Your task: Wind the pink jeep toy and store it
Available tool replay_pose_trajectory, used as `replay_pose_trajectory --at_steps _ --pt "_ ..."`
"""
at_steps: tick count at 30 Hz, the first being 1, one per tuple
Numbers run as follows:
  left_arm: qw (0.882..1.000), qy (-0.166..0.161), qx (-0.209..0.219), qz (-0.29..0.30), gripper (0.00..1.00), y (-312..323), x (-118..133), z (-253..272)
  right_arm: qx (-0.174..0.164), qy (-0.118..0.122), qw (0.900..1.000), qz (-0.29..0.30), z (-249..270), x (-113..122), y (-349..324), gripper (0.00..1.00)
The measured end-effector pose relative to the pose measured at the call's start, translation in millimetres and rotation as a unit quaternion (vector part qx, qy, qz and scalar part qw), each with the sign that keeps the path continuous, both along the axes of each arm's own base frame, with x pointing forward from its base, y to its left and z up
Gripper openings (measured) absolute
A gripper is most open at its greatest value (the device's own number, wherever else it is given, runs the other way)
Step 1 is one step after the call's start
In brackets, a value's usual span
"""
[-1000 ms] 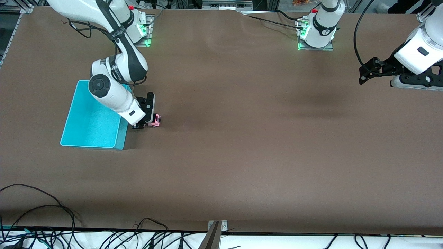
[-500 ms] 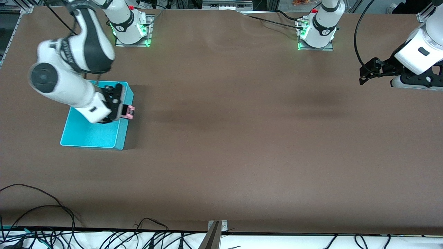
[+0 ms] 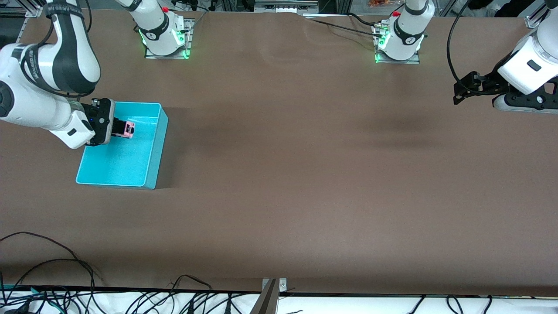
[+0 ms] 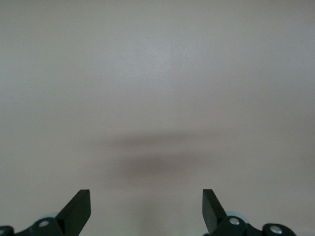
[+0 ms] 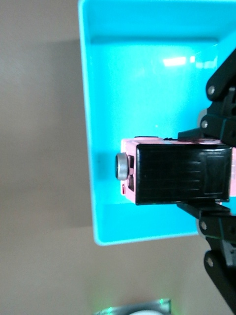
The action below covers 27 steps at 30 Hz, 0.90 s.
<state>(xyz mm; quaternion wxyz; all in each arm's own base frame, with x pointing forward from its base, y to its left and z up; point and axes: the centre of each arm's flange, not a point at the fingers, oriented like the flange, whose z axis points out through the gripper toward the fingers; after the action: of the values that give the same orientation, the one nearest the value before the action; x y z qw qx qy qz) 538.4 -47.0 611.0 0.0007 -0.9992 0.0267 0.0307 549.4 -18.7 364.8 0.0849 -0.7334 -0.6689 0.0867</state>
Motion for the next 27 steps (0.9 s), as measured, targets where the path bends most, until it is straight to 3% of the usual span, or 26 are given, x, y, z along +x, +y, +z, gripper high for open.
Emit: replay_pose_trajectory --at_steps 12,27 --pt "1.0 0.001 0.0 -0.002 1.0 -1.7 -0.3 -0.1 0.002 -0.023 0.999 0.022 -100.6 -45.7 -21.3 0.5" --pt "1.0 0.005 0.001 -0.003 1.0 -2.8 -1.4 -0.8 -0.002 -0.018 1.0 0.021 -140.9 -65.7 -21.7 0.51"
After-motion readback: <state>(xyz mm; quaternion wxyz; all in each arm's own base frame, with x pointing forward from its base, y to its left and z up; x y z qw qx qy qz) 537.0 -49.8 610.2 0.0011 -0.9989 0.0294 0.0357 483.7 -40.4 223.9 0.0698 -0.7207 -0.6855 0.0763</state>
